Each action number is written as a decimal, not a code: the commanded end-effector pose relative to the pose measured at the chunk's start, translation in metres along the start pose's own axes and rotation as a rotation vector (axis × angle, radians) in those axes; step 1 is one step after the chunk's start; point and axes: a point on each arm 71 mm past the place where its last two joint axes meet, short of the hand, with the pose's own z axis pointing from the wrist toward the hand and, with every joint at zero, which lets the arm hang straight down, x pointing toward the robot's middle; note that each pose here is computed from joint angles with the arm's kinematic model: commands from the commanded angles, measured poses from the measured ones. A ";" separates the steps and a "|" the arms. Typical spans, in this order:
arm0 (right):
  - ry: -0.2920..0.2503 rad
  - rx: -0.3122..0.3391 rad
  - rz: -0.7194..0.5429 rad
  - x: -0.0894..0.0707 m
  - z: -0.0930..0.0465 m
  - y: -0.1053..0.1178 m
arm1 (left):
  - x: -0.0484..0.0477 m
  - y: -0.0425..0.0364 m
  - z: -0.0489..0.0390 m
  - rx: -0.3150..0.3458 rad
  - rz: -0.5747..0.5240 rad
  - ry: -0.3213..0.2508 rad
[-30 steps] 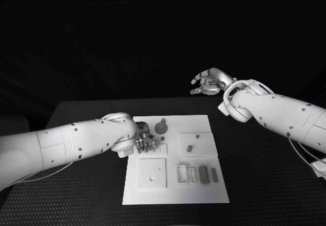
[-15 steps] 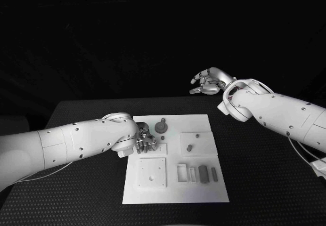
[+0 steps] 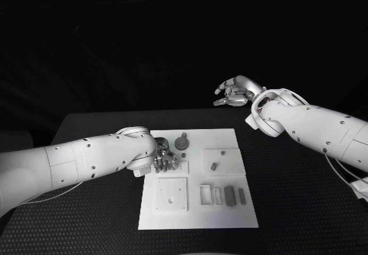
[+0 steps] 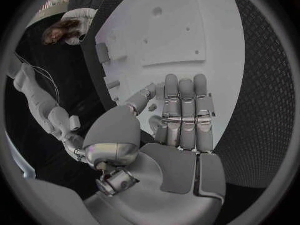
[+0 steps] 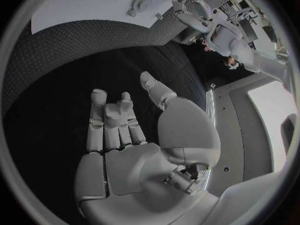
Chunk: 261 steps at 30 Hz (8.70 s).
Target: Assemble the parts on the task board
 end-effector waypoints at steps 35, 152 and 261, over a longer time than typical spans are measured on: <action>0.023 -0.022 0.003 0.003 0.000 0.004 | 0.0025 -0.0033 0.0048 0.003 0.044 0.024; 0.047 -0.007 0.004 0.008 0.000 -0.004 | -0.0980 0.0529 0.0247 -0.151 0.039 -0.163; 0.056 0.008 0.001 0.007 -0.003 -0.009 | -0.0012 0.0470 -0.0207 0.001 -0.163 -0.086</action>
